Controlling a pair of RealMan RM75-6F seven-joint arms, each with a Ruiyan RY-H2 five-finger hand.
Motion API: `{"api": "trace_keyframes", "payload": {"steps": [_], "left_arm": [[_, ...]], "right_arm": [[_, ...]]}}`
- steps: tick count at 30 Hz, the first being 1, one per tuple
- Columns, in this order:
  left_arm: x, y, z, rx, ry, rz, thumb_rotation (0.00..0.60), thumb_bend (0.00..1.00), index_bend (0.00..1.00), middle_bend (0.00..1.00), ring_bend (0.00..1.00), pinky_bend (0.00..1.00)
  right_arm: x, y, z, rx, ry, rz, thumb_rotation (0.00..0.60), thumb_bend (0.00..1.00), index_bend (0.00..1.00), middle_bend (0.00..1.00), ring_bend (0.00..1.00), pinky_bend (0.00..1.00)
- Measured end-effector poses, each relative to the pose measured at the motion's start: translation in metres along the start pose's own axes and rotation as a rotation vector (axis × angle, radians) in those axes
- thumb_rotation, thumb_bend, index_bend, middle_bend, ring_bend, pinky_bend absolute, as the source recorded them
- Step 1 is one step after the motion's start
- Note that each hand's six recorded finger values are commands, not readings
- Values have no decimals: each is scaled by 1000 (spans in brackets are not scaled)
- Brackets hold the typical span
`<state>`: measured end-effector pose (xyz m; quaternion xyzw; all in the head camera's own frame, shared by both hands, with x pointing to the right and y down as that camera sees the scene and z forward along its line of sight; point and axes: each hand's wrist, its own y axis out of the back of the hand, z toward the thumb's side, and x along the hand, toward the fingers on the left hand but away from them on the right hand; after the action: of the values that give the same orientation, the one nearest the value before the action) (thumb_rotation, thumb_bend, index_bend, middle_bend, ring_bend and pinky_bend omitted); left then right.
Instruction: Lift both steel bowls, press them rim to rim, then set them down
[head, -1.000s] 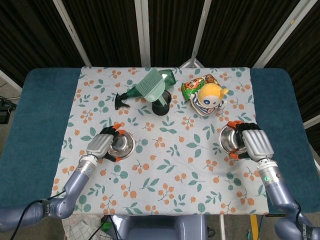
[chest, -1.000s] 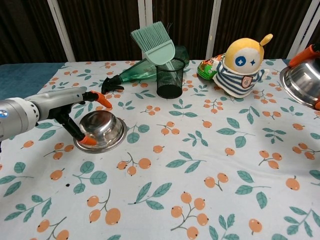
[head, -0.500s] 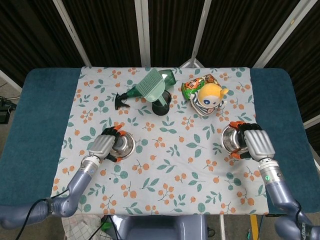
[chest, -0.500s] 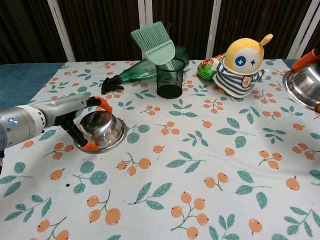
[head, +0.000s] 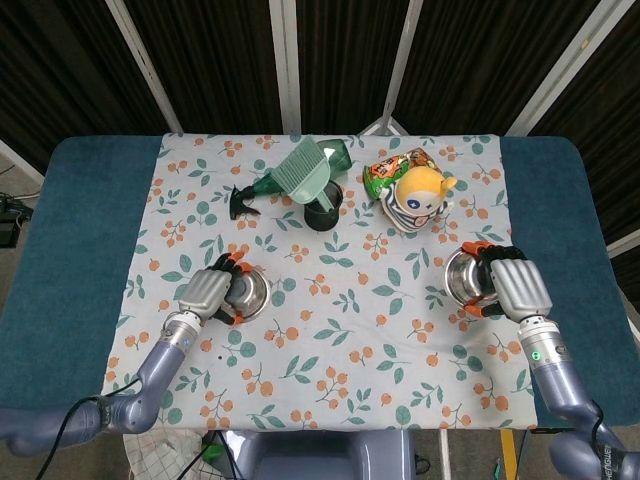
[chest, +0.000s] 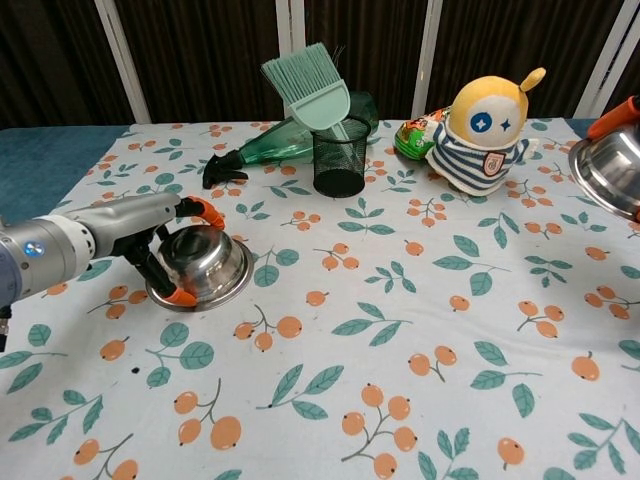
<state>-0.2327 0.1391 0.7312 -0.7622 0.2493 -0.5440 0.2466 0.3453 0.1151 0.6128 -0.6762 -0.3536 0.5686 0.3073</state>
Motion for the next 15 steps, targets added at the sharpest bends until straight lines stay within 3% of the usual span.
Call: {"api": "trace_keyframes", "payload": {"steps": [8, 11, 15], "left_arm": [[4, -2, 1, -12, 10, -16, 600, 39, 214, 0, 0, 113], [4, -3, 3, -5, 6, -20, 600, 39, 214, 5, 0, 131], [4, -2, 6, 12, -2, -9, 600, 39, 236, 119, 61, 234]], "right_arm": [[-1, -2, -2, 1, -6, 4, 600, 69, 307, 261, 353, 183], [-1, -1, -3, 1, -7, 2, 600, 69, 307, 261, 353, 182], [-1, -1, -3, -1, -7, 1, 600, 69, 307, 261, 353, 182]]}}
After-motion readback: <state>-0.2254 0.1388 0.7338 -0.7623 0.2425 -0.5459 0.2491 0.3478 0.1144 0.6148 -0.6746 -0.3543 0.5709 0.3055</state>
